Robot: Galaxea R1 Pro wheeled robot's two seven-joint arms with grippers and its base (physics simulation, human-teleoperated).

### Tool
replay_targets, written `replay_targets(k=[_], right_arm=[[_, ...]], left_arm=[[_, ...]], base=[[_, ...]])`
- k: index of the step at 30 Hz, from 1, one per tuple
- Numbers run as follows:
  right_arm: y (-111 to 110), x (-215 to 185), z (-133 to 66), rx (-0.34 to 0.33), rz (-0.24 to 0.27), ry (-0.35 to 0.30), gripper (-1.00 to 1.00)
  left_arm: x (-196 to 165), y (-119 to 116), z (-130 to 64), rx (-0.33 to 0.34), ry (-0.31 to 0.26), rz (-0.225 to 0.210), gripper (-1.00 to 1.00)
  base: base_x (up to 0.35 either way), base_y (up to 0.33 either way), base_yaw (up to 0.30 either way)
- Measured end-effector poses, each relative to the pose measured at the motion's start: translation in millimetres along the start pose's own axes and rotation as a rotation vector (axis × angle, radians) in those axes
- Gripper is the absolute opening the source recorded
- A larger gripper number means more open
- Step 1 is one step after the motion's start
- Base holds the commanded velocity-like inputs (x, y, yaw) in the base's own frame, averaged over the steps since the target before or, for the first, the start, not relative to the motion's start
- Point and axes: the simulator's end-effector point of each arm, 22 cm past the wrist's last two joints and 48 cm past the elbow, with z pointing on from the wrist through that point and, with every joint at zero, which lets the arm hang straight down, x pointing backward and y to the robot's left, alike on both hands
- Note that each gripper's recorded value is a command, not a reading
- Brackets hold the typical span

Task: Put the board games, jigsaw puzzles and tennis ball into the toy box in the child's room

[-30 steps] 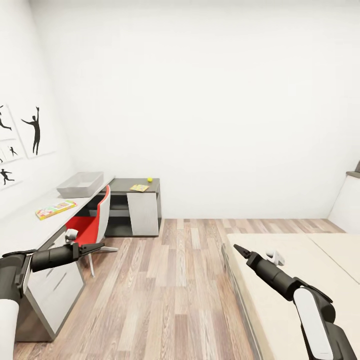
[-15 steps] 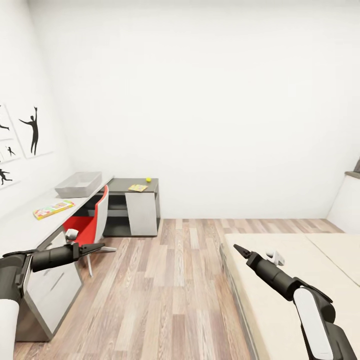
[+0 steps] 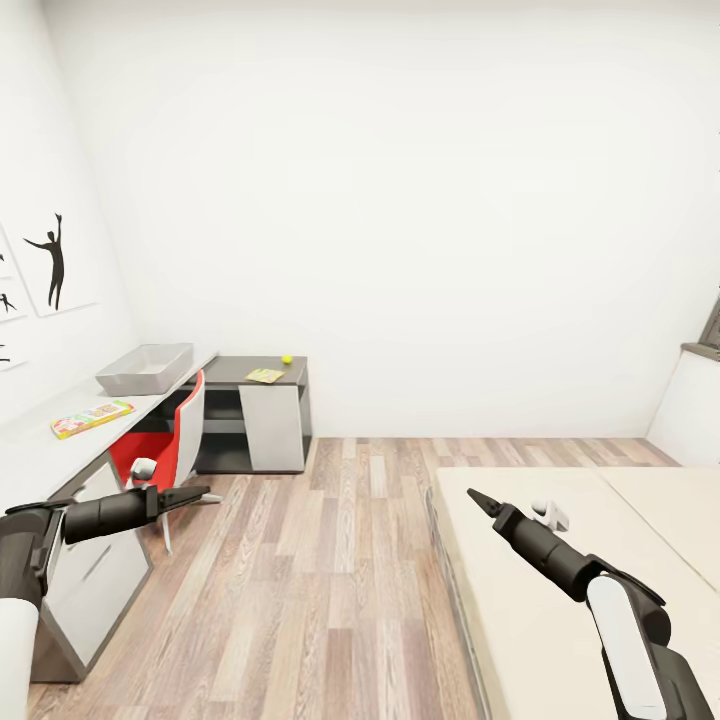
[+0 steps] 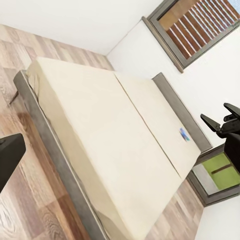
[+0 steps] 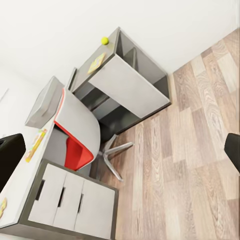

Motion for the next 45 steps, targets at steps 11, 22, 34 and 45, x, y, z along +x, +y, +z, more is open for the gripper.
replay_targets(k=[11, 22, 34, 45], right_arm=[[0.0, 0.0, 0.0, 0.000, 0.000, 0.000, 1.00], [-0.1, -0.2, 0.0, 0.000, 0.000, -0.001, 1.00], [0.8, 0.2, 0.0, -0.002, 0.000, 0.000, 1.00], [0.9, 0.1, 0.0, -0.002, -0.001, 0.000, 1.00]], left_arm=[[0.0, 0.0, 0.0, 0.000, 0.000, 0.000, 1.00], [0.0, 0.0, 0.0, 0.000, 0.000, 0.000, 1.00], [-0.2, -0.1, -0.2, 0.000, -0.001, 0.000, 1.00], [-0.6, -0.5, -0.4, 0.000, -0.002, 0.001, 1.00]], base=[[0.000, -0.211, 0.000], [0.000, -0.196, 0.000], [0.000, -0.028, -0.023], [0.000, -0.001, -0.024]])
